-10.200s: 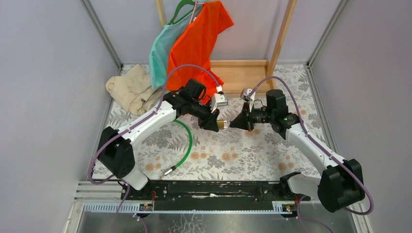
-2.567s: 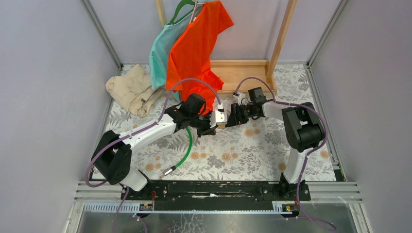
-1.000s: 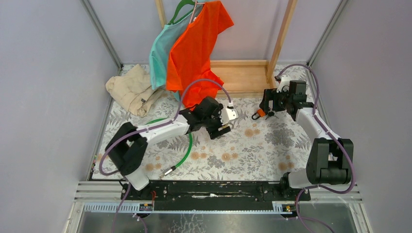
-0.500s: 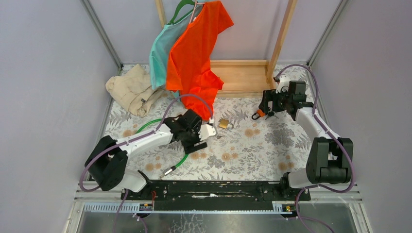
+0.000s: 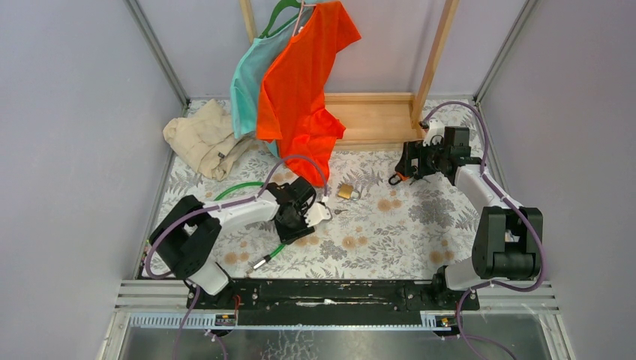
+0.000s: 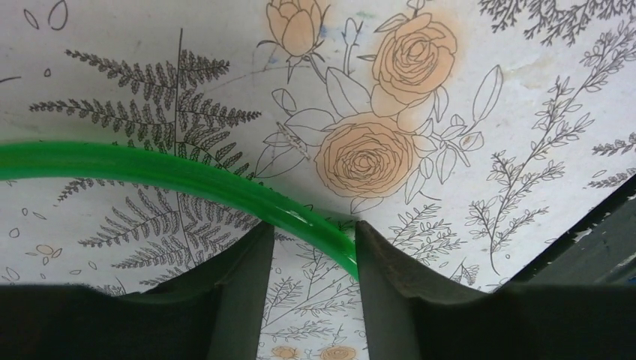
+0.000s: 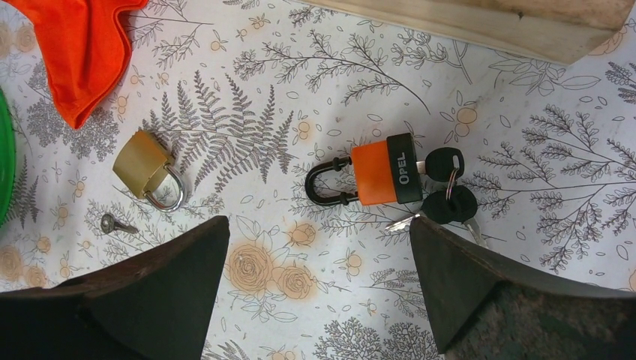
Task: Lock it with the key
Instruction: Adjust the lock at the center of the board.
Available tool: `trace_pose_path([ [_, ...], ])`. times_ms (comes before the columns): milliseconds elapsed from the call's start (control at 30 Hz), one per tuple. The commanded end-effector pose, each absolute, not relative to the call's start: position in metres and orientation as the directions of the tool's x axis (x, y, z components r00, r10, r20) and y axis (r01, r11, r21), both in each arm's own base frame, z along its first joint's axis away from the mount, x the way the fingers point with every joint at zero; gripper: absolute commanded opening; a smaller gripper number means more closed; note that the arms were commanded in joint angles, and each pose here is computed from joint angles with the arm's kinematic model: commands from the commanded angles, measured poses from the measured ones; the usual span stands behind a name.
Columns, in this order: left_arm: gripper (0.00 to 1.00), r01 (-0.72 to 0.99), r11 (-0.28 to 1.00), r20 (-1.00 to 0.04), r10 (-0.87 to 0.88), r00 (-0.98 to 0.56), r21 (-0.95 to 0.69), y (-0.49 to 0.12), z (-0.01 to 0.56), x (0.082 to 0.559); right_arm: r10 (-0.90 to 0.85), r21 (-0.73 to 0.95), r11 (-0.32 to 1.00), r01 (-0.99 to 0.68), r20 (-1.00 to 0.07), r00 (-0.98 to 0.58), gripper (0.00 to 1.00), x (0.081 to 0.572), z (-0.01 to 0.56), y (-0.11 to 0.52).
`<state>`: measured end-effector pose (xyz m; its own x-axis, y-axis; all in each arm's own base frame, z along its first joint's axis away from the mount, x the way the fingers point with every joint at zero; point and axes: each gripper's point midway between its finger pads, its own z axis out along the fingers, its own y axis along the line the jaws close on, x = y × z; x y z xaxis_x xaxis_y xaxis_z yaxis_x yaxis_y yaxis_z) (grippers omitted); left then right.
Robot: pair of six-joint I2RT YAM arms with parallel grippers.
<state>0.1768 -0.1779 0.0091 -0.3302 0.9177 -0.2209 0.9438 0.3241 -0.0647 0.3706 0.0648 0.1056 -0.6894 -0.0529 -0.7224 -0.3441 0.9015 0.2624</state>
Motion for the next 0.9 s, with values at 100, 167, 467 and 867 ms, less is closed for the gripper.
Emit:
trace_pose_path([
  [100,0.36,0.975,0.189,-0.212,0.954,-0.211,-0.12,-0.19,0.01,0.154,-0.04,0.272,0.882,-0.384,-0.769,-0.637,0.97,0.378,0.132,0.071],
  [167,0.3,0.98,0.118,-0.199,0.969,-0.148,-0.158,-0.193,0.012,0.137,-0.04,0.276,0.881,-0.385,-0.766,-0.642,0.97,0.379,0.131,0.071],
  [467,0.18,0.956,-0.144,-0.025,0.99,0.142,-0.254,-0.178,0.009,0.083,-0.046,0.278,0.886,-0.372,-0.744,-0.667,0.98,0.379,0.118,0.069],
  [867,0.0,0.972,-0.217,0.072,0.972,0.224,-0.094,-0.135,0.019,0.092,-0.048,0.316,0.862,-0.396,-0.727,-0.685,0.97,0.376,0.109,0.076],
])
